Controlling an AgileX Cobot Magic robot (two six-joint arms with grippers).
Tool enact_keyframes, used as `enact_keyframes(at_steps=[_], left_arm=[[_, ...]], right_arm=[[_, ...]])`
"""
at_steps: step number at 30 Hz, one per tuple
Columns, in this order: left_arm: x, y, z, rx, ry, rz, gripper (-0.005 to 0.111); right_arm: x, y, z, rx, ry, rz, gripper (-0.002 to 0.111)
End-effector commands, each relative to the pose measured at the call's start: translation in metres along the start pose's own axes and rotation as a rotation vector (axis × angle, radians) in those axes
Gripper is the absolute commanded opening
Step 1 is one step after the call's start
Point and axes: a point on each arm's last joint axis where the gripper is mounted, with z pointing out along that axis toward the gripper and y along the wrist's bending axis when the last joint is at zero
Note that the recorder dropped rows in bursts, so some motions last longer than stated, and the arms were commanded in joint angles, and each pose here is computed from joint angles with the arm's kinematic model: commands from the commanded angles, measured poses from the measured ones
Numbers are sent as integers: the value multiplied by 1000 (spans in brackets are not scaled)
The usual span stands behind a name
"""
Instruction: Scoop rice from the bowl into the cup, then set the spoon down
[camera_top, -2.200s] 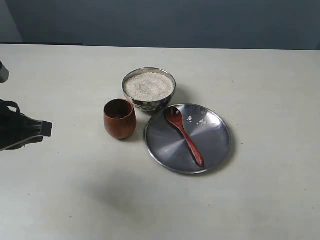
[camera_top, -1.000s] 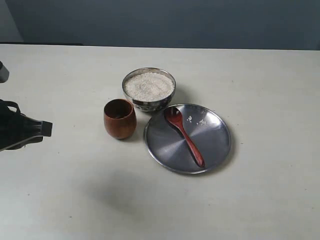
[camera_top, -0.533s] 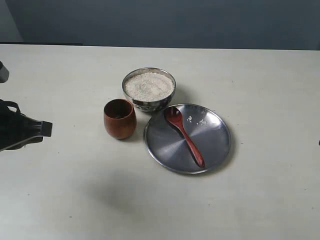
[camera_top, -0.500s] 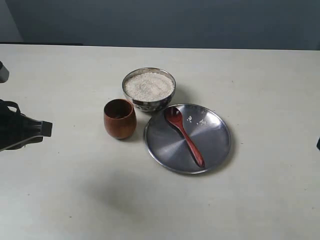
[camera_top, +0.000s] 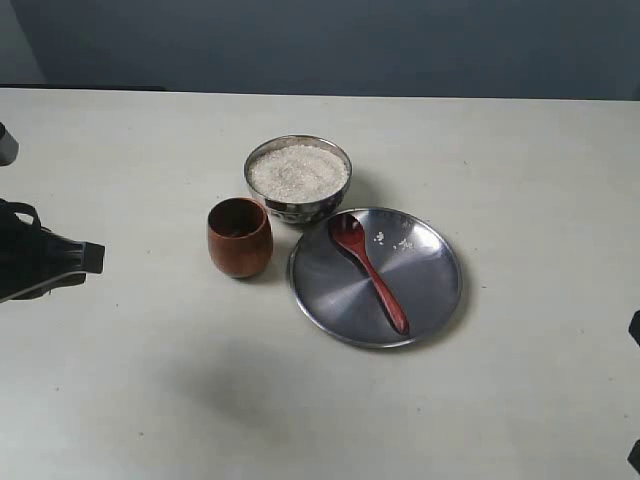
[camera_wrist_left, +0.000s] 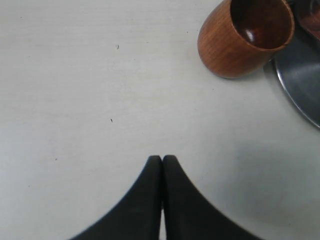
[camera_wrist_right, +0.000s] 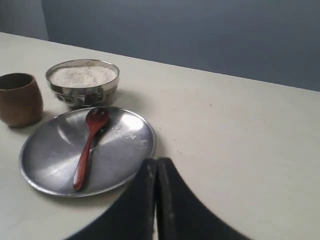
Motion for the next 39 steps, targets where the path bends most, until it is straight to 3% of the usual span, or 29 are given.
enact_keyframes(at_steps=[1,9,14,26,39], left_arm=[[-1,0,0,-3,-3,8,0],[-1,0,0,-3,-3,8,0],[-2,0,0,-3,-5,8,0],[-2,0,0,-3,-5,8,0],[-2,0,0,-3,-5,8,0]], right_arm=[[1,-5,0,81,-11,18,0],[2,-17,-3,313,4,70,0],[3,-20,-4,360,7,81,0],[4,-20,-4,369,29,21,0],[7,-18,-3,348,51,97,0]])
